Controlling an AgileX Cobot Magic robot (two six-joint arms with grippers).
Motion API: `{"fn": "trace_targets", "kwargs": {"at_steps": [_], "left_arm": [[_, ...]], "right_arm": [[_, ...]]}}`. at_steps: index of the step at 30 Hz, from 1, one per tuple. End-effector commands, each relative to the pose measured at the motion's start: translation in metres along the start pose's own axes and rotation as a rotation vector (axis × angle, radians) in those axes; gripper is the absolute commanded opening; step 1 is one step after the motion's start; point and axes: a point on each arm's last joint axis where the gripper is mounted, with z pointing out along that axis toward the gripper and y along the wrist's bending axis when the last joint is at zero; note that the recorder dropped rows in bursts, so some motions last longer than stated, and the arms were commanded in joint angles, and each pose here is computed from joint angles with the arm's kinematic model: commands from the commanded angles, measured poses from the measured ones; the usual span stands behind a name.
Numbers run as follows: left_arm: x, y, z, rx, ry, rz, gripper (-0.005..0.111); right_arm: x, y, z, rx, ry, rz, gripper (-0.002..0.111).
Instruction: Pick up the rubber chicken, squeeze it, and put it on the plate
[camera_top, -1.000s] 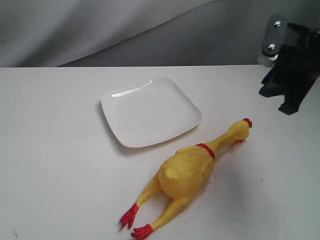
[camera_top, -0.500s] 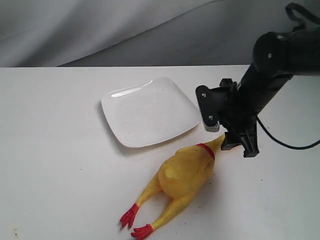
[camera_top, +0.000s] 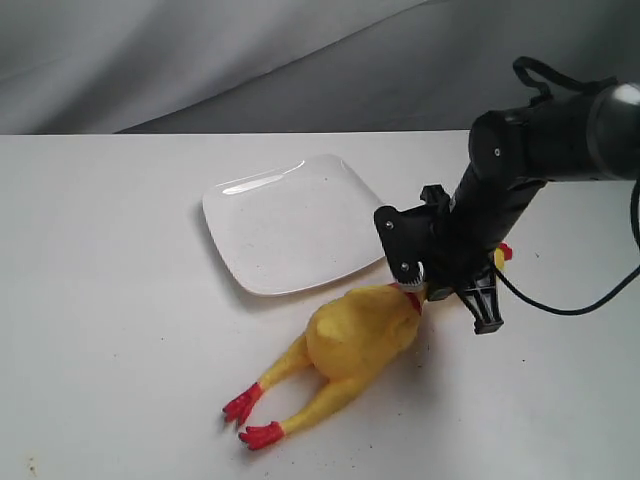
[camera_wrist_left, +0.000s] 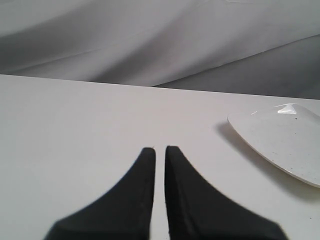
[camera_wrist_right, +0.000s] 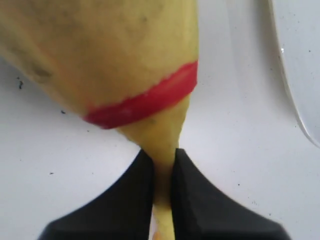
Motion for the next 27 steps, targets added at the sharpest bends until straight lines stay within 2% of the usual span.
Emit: {"fn": "trace_targets", "kwargs": {"at_steps": [1, 5, 12, 16, 20, 23, 27], "left_arm": [[0.001, 0.0, 0.0, -0.001, 0.003, -0.004, 0.008], [0.001, 0.0, 0.0, -0.001, 0.003, -0.004, 0.008], [0.001, 0.0, 0.0, -0.001, 0.003, -0.004, 0.008], [0.001, 0.0, 0.0, -0.001, 0.003, -0.004, 0.008], [-0.001, 0.002, 0.0, -0.019, -0.028, 0.097, 0.008], [-0.009, 0.002, 0.0, -0.029, -0.11, 0.182, 0.008], [-0.024, -0.002, -0.003, -0.009, -0.277, 0.207, 0.008]], "right_arm": [[-0.001, 0.005, -0.049, 0.053, -0.016, 0.121, 0.0], [-0.001, 0.017, -0.123, 0.203, -0.075, 0.261, 0.0], [-0.005, 0.05, -0.186, 0.212, -0.205, 0.438, 0.0], [-0.016, 0.07, -0.205, 0.162, -0.242, 0.487, 0.0], [-0.035, 0.087, -0.216, 0.139, -0.272, 0.456, 0.0], [-0.051, 0.097, -0.219, 0.126, -0.292, 0.428, 0.0], [-0.064, 0.104, -0.219, 0.124, -0.274, 0.407, 0.0]]}}
